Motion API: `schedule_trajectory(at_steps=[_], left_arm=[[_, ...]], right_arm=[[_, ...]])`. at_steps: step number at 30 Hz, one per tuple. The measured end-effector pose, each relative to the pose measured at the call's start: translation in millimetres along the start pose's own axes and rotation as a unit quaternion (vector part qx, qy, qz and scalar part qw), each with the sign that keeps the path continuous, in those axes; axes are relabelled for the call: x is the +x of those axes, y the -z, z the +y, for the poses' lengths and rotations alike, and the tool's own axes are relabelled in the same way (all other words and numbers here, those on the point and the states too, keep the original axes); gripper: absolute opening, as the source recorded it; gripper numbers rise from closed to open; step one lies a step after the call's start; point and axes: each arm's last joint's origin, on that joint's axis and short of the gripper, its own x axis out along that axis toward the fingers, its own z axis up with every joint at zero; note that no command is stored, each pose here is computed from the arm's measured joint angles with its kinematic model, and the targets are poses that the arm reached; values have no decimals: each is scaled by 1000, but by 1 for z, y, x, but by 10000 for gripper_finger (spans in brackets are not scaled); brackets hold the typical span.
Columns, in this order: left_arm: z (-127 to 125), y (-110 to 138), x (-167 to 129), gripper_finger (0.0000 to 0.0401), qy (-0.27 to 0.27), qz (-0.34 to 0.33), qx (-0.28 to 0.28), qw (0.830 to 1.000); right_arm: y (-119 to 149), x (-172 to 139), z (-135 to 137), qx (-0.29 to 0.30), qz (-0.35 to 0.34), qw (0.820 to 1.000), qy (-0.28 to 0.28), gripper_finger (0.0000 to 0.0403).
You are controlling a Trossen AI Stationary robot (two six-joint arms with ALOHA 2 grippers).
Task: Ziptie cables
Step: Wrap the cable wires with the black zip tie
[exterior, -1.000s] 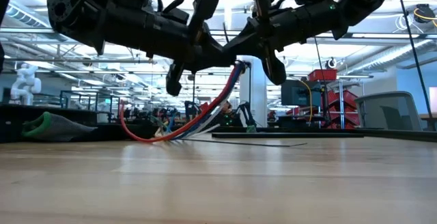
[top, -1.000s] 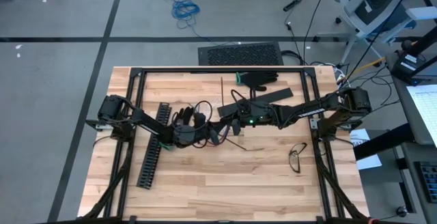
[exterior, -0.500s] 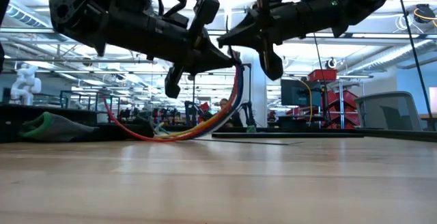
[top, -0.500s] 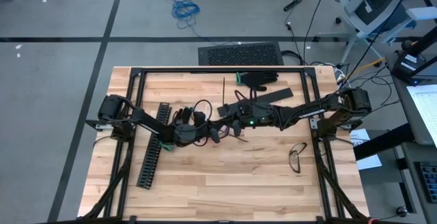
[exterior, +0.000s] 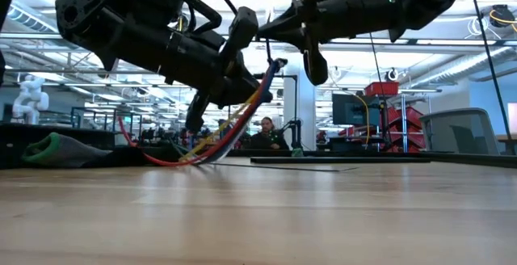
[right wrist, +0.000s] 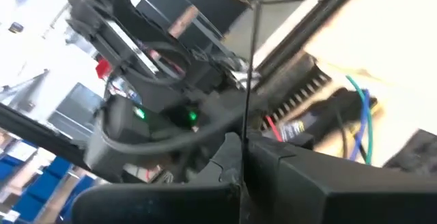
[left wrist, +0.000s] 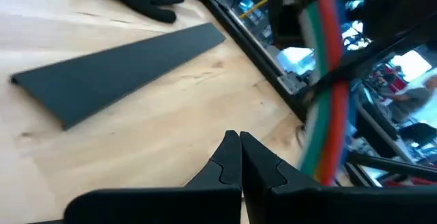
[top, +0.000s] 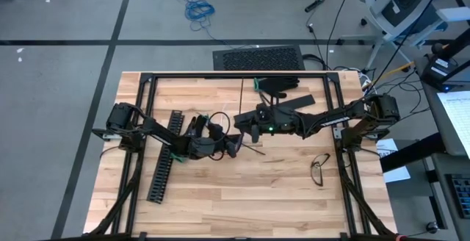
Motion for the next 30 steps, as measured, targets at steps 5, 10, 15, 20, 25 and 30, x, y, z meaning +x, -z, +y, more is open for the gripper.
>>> schedule_trajectory(at_steps=[5, 10, 15, 20, 25, 30], left_arm=[[-5, 0, -1, 2, 47, 46, 3, 998], [-6, 5, -3, 11, 70, 94, 10, 993], [-9, 0, -7, 13, 80, 98, 23, 992], [-12, -11, -13, 13, 75, 62, 51, 994], [-14, -18, -11, 20, 79, 53, 36, 995], [-12, -16, -10, 68, 66, 42, 4, 997]], right_arm=[[7, 0, -7, -8, 34, 999, 36, 0], [11, -1, -9, -15, 56, 997, 49, 0], [24, -4, -12, -23, 98, 991, 87, 0], [26, -5, -14, -24, 103, 989, 106, 0], [21, -4, -15, -13, 82, 992, 99, 0], [16, -2, -11, 6, 50, 995, 84, 0]])
